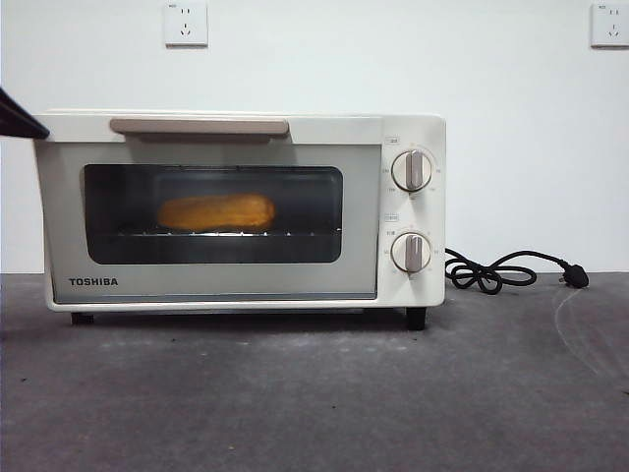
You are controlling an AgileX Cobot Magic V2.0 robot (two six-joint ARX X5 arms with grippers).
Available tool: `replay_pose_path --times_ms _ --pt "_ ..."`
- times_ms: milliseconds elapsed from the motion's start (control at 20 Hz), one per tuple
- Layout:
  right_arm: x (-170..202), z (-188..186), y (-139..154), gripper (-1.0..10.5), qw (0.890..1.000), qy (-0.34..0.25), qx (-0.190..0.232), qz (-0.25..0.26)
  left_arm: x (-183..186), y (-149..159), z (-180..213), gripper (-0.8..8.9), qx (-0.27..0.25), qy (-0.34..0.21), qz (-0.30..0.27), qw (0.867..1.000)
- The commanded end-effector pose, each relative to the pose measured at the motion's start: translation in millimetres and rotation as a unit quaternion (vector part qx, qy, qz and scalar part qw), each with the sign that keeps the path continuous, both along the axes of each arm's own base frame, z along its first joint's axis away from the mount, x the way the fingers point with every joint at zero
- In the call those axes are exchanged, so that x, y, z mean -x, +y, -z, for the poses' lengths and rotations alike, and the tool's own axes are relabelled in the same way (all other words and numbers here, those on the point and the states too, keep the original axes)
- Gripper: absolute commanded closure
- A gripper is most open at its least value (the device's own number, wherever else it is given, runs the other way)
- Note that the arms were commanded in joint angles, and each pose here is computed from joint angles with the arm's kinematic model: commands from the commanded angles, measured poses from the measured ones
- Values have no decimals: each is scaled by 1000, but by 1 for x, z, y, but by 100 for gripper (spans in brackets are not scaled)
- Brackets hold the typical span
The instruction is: Take the corn from the table,put the corn in the oven
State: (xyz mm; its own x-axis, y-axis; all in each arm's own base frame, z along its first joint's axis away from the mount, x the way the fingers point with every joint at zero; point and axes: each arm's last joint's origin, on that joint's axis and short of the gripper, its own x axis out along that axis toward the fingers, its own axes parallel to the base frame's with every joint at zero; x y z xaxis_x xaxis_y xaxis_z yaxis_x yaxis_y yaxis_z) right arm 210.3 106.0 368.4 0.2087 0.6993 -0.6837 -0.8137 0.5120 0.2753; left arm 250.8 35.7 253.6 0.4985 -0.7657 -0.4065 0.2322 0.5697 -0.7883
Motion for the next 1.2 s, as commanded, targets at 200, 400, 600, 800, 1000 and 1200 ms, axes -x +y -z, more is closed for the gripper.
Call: replay_pose_path --times_ms 200,400,600,800,1000,1200 --pt "-3 4 1 963 1000 2 2 -3 -9 -7 -11 822 -38 -15 -20 999" --pt "-3 4 1 963 1000 1 1 -4 -14 -10 -10 822 -44 -21 -26 998" --pt "-3 4 1 963 1000 1 1 -3 -19 -9 -9 822 -40 -25 -31 998" --pt "-3 4 1 963 1000 1 1 -3 -24 -9 -7 822 -38 -27 -35 998" --pt "-3 4 1 963 1000 1 1 -3 -24 -7 -6 822 -47 -28 -44 998" --pt "-3 4 1 963 1000 1 1 -3 -26 -6 -7 822 -60 -35 -55 996"
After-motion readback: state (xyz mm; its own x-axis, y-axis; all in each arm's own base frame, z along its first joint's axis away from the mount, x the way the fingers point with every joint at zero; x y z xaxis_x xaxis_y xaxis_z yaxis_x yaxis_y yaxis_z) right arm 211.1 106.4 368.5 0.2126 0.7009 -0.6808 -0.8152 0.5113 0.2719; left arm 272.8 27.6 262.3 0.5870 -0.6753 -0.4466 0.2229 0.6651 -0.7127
